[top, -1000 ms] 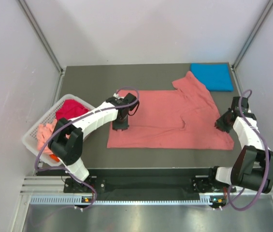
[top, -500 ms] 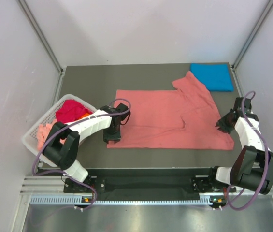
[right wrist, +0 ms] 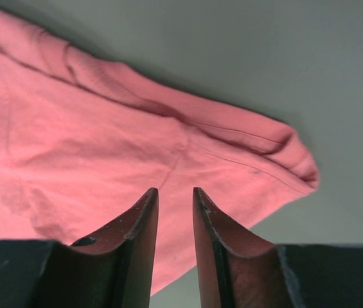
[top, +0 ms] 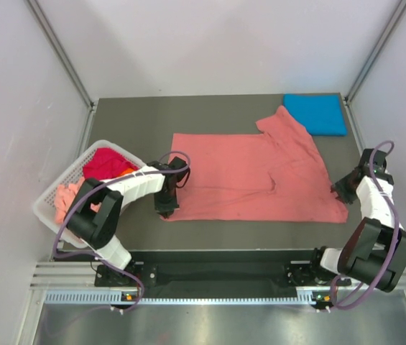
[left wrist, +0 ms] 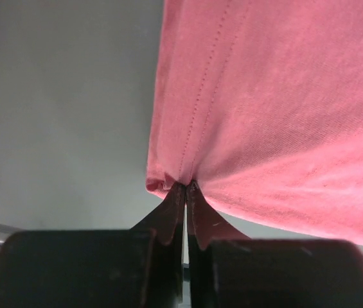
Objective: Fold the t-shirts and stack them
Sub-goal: Fold the tshirt
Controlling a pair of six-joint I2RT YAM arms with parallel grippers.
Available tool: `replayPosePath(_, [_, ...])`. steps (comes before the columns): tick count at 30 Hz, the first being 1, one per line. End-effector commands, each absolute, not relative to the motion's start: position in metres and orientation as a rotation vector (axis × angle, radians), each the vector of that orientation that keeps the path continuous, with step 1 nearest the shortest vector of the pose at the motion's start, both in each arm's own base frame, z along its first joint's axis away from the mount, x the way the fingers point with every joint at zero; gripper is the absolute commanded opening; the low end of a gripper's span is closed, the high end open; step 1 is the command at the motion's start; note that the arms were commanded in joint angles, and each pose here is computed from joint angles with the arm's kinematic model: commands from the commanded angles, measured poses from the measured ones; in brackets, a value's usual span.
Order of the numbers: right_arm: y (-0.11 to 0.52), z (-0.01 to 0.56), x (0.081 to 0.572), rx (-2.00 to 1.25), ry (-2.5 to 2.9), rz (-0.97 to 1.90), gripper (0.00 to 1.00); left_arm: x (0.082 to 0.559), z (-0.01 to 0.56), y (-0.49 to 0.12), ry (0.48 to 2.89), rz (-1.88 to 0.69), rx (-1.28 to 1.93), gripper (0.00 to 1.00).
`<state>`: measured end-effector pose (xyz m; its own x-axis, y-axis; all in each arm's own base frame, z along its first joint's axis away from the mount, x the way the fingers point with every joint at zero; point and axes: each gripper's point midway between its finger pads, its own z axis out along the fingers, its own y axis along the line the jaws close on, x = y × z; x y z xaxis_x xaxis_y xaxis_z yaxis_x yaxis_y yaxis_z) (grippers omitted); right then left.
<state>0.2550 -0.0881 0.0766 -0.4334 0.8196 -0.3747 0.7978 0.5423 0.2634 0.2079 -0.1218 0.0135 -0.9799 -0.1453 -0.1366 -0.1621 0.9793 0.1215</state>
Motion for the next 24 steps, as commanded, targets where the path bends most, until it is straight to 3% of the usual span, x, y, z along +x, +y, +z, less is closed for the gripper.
replayPosePath(1, [-0.106, 0.090, 0.241, 1.387, 2.264, -0.043, 0.31, 0.177, -0.011, -0.101, 3.067, 0.344, -0.309, 0.00])
replayPosePath(6, [-0.128, 0.090, 0.218, 1.544, 2.155, -0.156, 0.38, 0.164, -0.005, -0.100, 3.028, 0.427, -0.332, 0.00])
replayPosePath(24, [-0.132, 0.036, 0.185, 1.652, 2.241, -0.309, 0.37, 0.145, 0.017, -0.081, 2.948, 0.706, -0.336, 0.00])
